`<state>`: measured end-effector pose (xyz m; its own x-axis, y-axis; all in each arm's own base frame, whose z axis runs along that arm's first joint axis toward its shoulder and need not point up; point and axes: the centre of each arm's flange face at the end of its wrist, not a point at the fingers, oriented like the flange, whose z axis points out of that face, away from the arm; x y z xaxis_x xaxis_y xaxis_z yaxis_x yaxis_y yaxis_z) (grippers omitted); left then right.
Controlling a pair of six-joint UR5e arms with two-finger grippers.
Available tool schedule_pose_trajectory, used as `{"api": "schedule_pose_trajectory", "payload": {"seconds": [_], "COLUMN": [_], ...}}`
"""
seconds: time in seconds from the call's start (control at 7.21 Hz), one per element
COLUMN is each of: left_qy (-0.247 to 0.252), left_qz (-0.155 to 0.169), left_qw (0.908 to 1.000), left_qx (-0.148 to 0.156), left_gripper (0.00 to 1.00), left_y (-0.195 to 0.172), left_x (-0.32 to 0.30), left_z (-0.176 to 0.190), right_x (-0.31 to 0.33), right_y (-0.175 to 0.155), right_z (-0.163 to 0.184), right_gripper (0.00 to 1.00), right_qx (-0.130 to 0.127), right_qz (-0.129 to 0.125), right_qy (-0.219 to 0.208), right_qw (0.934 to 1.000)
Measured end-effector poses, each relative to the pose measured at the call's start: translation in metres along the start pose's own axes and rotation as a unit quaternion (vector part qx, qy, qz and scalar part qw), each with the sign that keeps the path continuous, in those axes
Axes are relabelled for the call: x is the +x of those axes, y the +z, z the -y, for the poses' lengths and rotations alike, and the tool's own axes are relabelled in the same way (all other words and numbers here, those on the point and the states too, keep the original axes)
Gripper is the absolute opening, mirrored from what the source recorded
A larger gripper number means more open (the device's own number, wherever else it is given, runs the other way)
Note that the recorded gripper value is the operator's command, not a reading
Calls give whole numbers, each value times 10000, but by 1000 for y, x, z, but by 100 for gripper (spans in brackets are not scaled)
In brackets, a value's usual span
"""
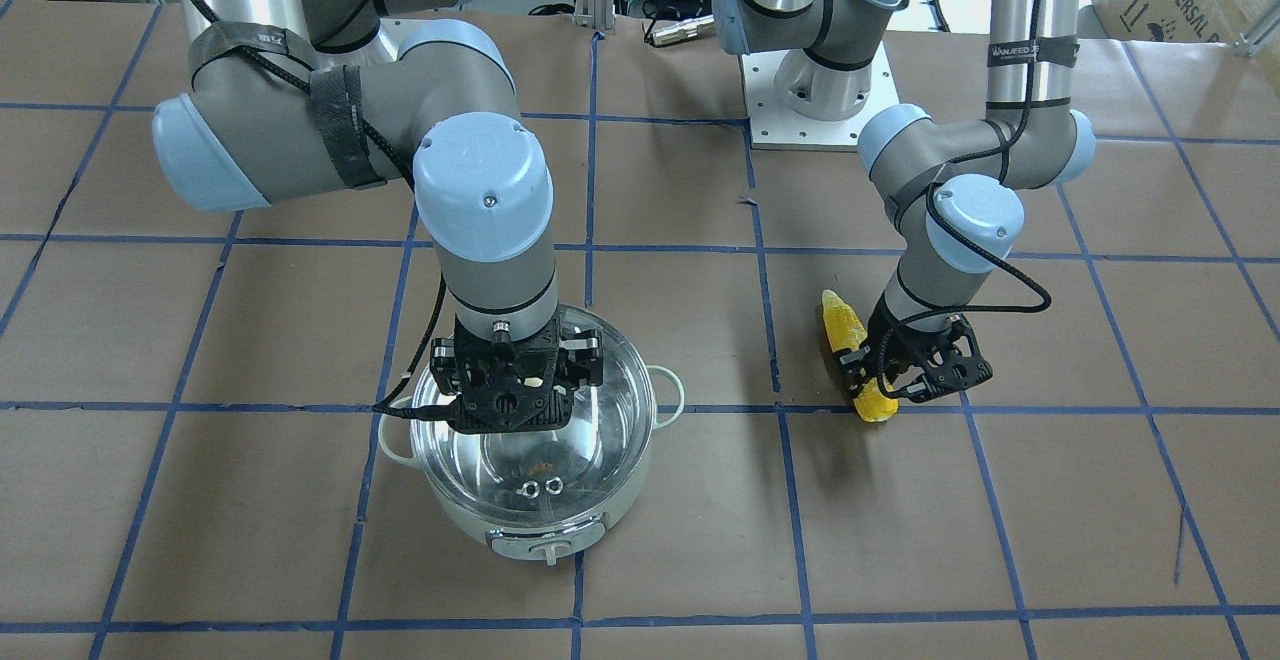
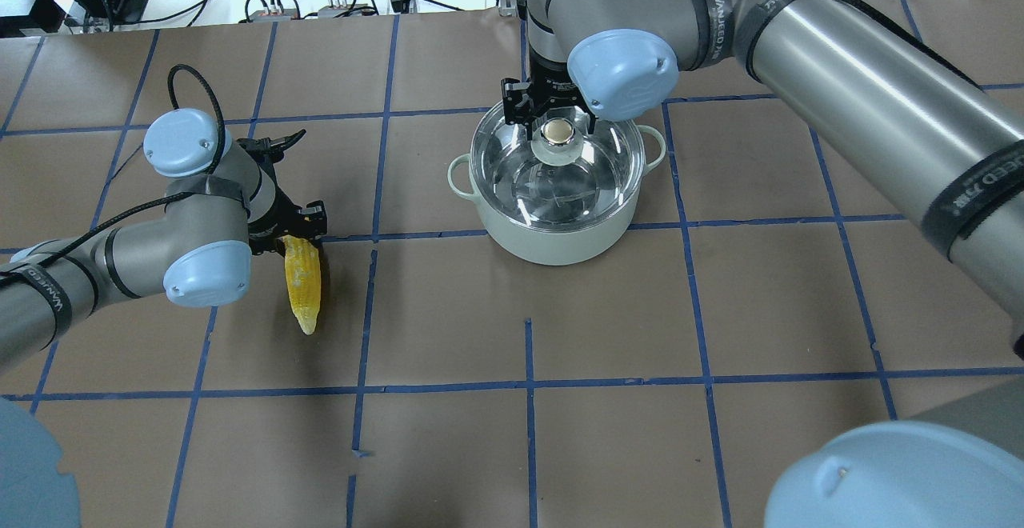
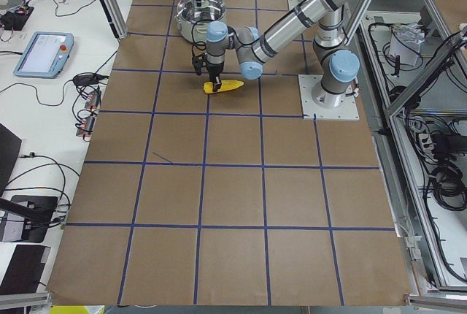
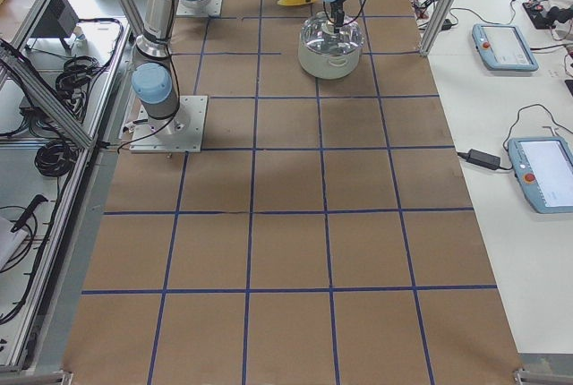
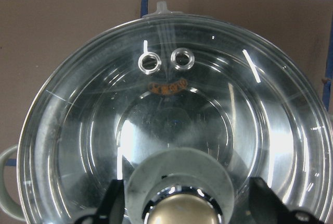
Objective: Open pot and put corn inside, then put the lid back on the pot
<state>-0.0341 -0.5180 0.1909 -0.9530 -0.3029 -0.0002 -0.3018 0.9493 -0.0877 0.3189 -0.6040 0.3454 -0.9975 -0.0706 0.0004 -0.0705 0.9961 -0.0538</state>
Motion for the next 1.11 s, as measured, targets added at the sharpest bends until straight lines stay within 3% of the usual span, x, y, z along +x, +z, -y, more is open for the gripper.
{"api": "schedule_pose_trajectory", "payload": {"seconds": [0.55, 0.83, 1.11], "left_qy": [-7, 235, 410], "left_qz": [-26, -277, -427], "left_qw": [10000, 9993, 9981], "left_qx": [-7, -59, -175], "left_gripper": [3, 3, 3], "left_y": [-42, -77, -115], "left_x": [2, 13, 22], "left_z": [20, 43, 60], "right_x": [1, 1, 3], "right_y": [-3, -6, -37], "right_z": [2, 2, -1], "right_gripper": [39, 38, 38], "right_qx": [35, 40, 55], "right_qz": [7, 9, 13], "right_qy": [3, 10, 34], "right_qw": [10000, 10000, 10000]}}
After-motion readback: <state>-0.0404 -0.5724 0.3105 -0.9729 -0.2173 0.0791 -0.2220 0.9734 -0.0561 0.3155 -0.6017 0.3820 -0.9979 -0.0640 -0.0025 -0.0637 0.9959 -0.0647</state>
